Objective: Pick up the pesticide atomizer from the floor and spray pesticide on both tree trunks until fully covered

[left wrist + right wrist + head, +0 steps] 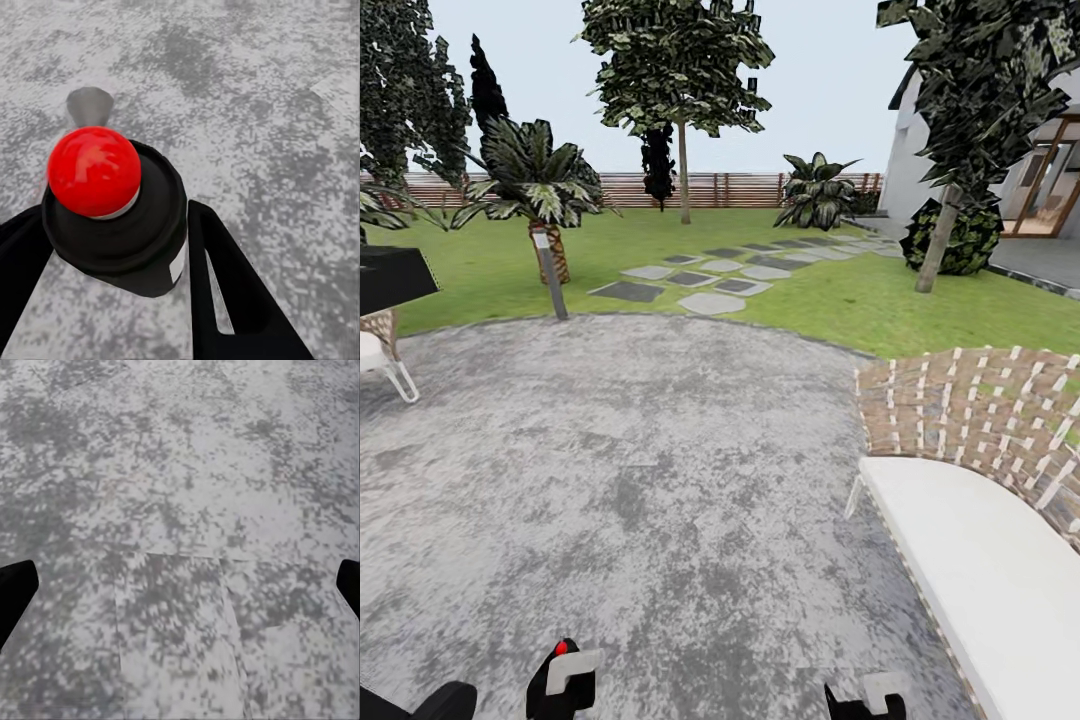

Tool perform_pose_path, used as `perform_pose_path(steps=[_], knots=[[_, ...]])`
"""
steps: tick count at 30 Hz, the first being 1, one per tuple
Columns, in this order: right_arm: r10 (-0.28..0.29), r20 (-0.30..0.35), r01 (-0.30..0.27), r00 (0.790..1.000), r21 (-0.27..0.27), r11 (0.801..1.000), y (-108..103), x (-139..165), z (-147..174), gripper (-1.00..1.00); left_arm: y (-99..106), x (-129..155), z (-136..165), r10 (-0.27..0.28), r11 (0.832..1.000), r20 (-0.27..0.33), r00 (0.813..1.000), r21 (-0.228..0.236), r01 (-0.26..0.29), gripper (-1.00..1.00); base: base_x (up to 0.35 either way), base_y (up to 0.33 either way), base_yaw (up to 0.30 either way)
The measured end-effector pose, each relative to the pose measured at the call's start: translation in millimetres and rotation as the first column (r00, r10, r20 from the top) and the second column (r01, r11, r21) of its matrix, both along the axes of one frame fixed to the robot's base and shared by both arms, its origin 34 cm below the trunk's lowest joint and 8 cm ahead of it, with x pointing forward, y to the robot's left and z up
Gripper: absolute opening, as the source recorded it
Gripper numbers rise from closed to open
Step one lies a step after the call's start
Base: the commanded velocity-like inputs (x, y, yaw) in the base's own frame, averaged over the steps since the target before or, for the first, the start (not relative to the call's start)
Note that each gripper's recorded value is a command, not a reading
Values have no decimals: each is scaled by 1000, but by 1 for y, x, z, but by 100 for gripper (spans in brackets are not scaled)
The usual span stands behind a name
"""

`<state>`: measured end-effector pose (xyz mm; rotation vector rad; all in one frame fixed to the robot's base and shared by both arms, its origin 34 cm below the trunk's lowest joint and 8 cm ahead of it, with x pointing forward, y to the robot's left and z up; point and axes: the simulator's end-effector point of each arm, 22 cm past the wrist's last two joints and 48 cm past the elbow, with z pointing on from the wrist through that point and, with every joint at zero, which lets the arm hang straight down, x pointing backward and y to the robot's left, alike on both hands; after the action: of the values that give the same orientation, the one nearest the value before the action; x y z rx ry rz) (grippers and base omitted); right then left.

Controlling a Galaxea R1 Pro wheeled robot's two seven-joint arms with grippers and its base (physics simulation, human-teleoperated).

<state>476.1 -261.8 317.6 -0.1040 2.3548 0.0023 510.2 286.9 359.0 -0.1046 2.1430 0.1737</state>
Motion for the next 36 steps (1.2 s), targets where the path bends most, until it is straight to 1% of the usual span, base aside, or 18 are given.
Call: perform_pose_path(steps=[7, 21, 26, 29, 31, 36], knots=[[1, -4, -1, 1000, -8, 1000, -5, -2, -1, 100, 0, 0, 0, 0, 1000, 0, 1000, 0, 0, -100, 340, 0, 0], [0, -6, 0, 1000, -4, 1000, -3, -3, -2, 100, 0, -3, -3, 1, 1000, -9, 1000, -1, -1, -100, 340, 0, 0], [3, 41, -3, 999, 7, 1000, 2, -6, 1, 100, 0, -4, -4, 1, 1000, -12, 1000, -1, -1, -100, 340, 0, 0], [14, 107, -16, 994, 23, 1000, 10, -9, 7, 100, 0, -5, -4, 1, 1000, -12, 1000, -1, -1, -100, 340, 0, 0], [17, 137, -21, 990, 29, 999, 13, -11, 10, 100, 0, -5, -4, 1, 1000, -12, 1000, -1, -1, -100, 340, 0, 0], [19, 157, -24, 987, 32, 999, 15, -13, 12, 100, 0, -5, -4, 1, 1000, -12, 1000, -1, -1, -100, 340, 3, 0]])
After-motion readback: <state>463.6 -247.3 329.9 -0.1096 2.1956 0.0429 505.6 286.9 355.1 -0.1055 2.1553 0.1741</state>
